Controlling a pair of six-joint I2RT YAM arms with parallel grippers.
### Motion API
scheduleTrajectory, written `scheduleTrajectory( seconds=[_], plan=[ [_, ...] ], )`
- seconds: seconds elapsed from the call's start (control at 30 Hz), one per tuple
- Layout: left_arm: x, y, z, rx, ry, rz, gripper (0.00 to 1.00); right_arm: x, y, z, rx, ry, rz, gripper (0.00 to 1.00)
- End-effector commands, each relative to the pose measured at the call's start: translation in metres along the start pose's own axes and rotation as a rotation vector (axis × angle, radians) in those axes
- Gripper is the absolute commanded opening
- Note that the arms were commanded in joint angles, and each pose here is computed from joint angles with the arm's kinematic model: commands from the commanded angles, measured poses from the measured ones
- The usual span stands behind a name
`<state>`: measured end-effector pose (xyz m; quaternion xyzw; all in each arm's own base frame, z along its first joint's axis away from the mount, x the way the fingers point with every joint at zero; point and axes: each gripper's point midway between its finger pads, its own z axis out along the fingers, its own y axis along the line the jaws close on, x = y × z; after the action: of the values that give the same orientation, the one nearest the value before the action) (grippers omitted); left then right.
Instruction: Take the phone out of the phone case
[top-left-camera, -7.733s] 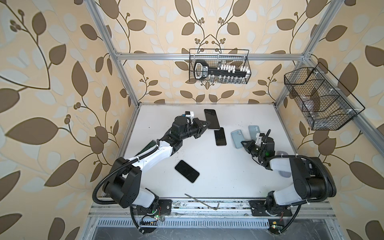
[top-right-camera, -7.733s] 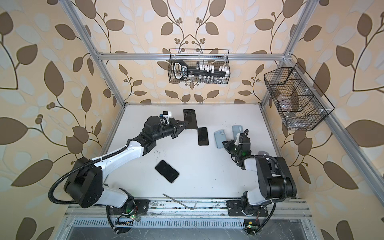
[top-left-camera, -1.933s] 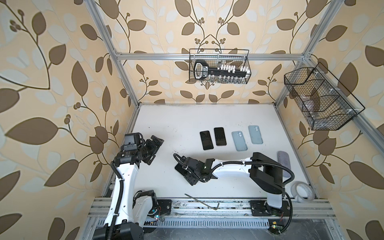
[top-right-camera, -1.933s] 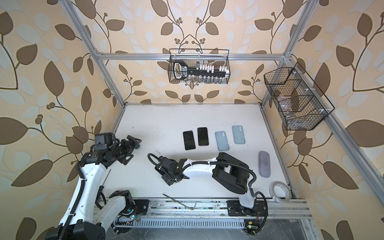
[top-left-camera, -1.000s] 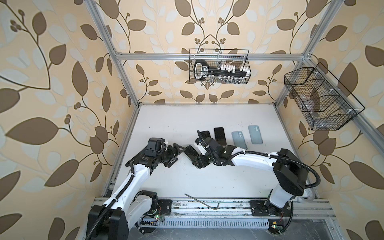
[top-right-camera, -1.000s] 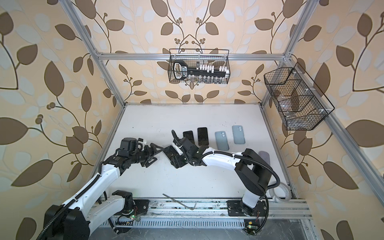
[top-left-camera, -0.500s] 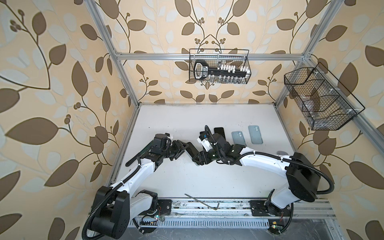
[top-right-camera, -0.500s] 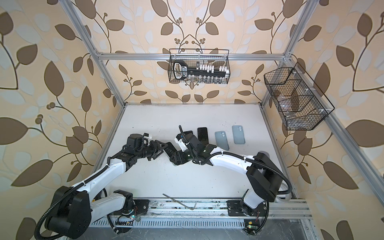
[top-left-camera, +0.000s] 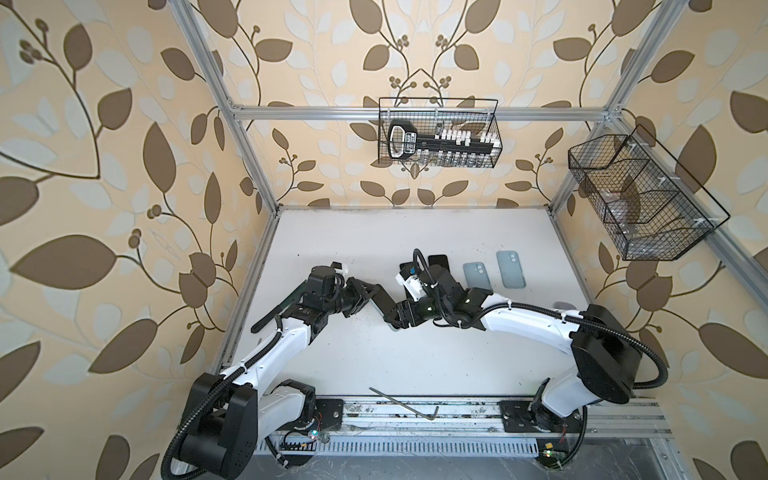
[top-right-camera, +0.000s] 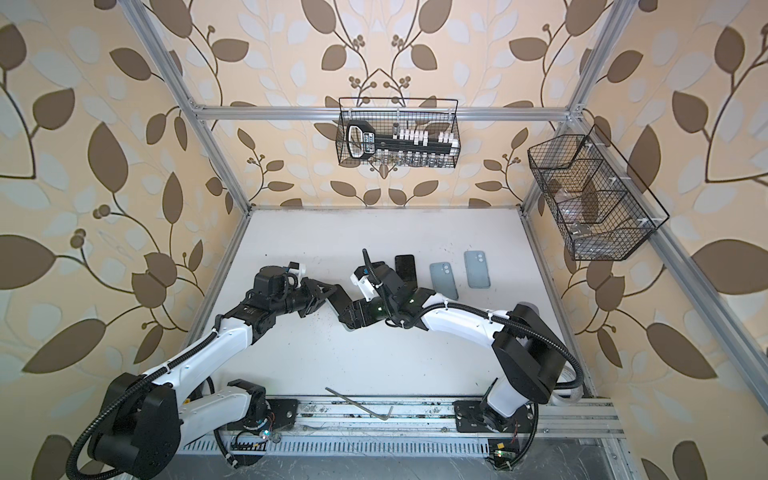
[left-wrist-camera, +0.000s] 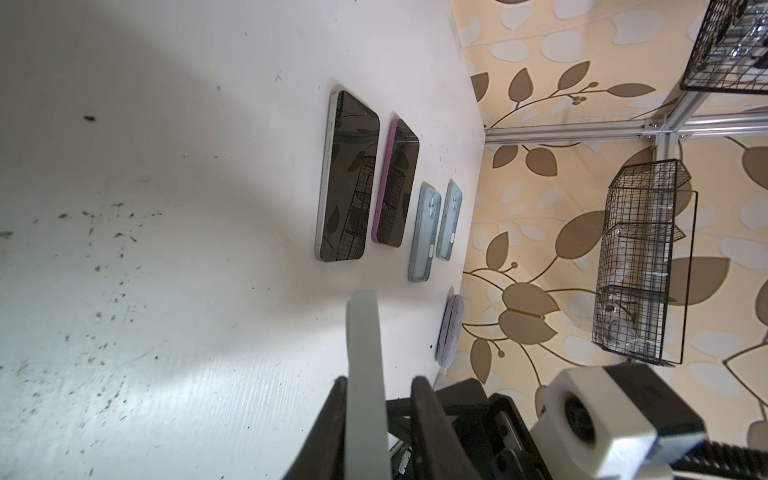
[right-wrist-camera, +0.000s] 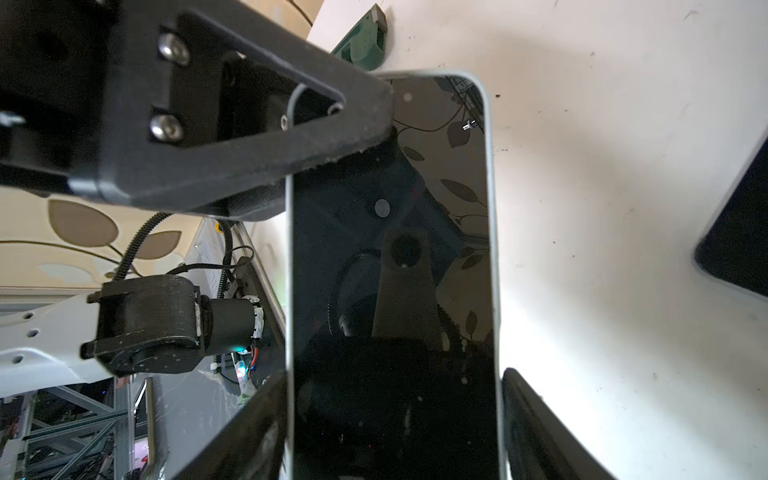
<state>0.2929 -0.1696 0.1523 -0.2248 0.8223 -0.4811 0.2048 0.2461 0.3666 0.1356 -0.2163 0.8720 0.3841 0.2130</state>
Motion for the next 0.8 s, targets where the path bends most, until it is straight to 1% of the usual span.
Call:
scheduleTrajectory(
  seconds=[0.0, 0.2, 0.3, 0.37, 0.47, 0.5, 0.53, 0.6, 0.67, 0.77],
  plan=[
    [0.004, -0.015, -0.003, 0.053, 0.004, 0.047, 0.21, -0.012, 0.011, -0.001, -0.060, -0.039, -0.006, 0.60],
    [0.004, -0.022, -0.002, 0.072, 0.003, 0.053, 0.00, -0.015, 0.010, -0.001, -0.070, -0.045, 0.004, 0.61],
    [0.003, -0.030, -0.003, 0.100, -0.008, 0.050, 0.00, -0.017, 0.009, -0.004, -0.066, -0.056, 0.006, 0.63],
    [0.000, -0.036, -0.006, 0.120, -0.023, 0.046, 0.00, -0.018, 0.007, -0.008, -0.056, -0.073, 0.007, 0.69],
    [-0.006, -0.048, -0.015, 0.153, -0.073, 0.044, 0.00, -0.023, 0.004, -0.018, -0.046, -0.107, 0.005, 0.85],
    [-0.010, -0.053, -0.018, 0.162, -0.097, 0.044, 0.00, -0.025, 0.003, -0.024, -0.030, -0.123, 0.005, 0.96],
    [-0.013, -0.057, -0.022, 0.173, -0.125, 0.043, 0.00, -0.028, 0.001, -0.029, -0.016, -0.136, -0.002, 1.00],
    [-0.021, -0.067, -0.030, 0.204, -0.179, 0.045, 0.00, -0.036, 0.000, -0.044, -0.004, -0.172, -0.004, 1.00],
    [-0.028, -0.080, -0.038, 0.249, -0.226, 0.043, 0.00, -0.045, -0.004, -0.060, -0.011, -0.212, 0.020, 1.00],
    [-0.038, -0.102, -0.048, 0.326, -0.282, 0.053, 0.00, -0.059, -0.006, -0.090, -0.071, -0.287, 0.064, 1.00]
  ],
)
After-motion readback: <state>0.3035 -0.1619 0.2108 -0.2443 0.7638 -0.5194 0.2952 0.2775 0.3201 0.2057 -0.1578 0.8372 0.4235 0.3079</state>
